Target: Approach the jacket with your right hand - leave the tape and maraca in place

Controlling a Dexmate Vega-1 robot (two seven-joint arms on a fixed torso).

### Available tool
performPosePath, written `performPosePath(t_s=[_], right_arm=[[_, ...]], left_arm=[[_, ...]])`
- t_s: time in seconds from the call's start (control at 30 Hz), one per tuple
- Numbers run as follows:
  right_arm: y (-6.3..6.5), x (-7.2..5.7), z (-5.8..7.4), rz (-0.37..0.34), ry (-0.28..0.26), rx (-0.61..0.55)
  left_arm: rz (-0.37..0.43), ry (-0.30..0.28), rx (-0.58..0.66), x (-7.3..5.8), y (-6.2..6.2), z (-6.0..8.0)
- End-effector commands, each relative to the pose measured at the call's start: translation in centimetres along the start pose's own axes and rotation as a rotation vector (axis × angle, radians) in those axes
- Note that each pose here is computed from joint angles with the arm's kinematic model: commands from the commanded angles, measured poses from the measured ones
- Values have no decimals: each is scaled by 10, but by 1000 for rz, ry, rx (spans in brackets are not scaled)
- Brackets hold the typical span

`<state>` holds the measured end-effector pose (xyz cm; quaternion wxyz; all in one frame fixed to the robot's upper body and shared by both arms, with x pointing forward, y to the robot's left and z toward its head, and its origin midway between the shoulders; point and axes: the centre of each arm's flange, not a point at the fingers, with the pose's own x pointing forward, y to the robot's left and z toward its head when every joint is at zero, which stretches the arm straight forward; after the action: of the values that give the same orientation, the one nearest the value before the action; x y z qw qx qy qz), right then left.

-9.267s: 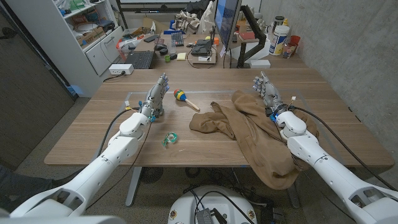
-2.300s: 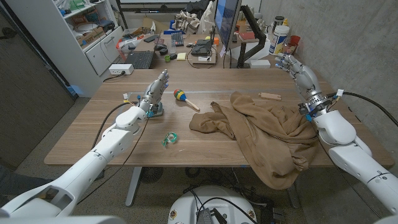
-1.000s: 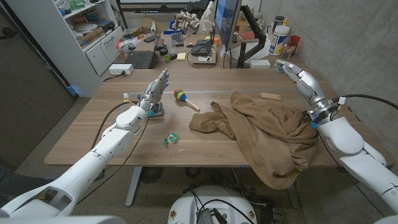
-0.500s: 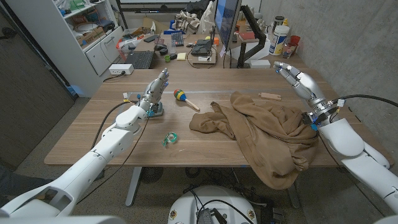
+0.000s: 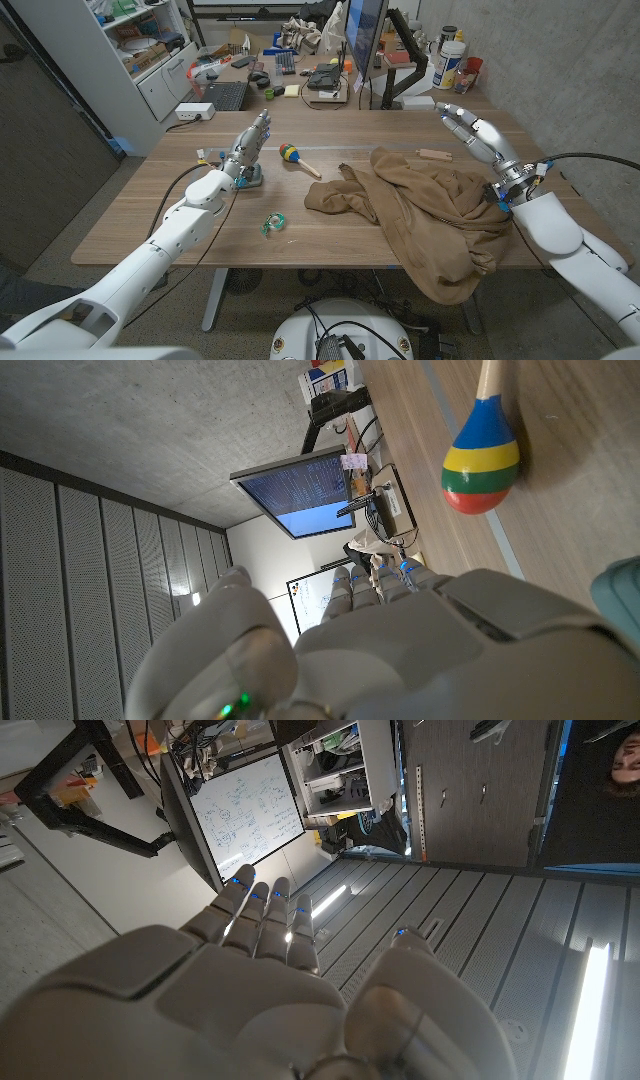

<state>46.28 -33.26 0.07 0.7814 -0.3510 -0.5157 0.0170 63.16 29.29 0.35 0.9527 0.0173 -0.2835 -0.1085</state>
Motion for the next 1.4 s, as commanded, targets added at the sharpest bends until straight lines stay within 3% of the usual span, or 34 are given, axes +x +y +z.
performPosePath(t_s=[0.03,0.93,1.4], right_arm=[[9,-1,9,36,-15,-119],[34,-5,18,143,-30,-314],[41,-10,18,144,-49,-447]], left_arm=[[0,-3,-7,-1,3,-2],[-10,-11,-12,0,5,2],[-15,3,-9,-1,1,-3]])
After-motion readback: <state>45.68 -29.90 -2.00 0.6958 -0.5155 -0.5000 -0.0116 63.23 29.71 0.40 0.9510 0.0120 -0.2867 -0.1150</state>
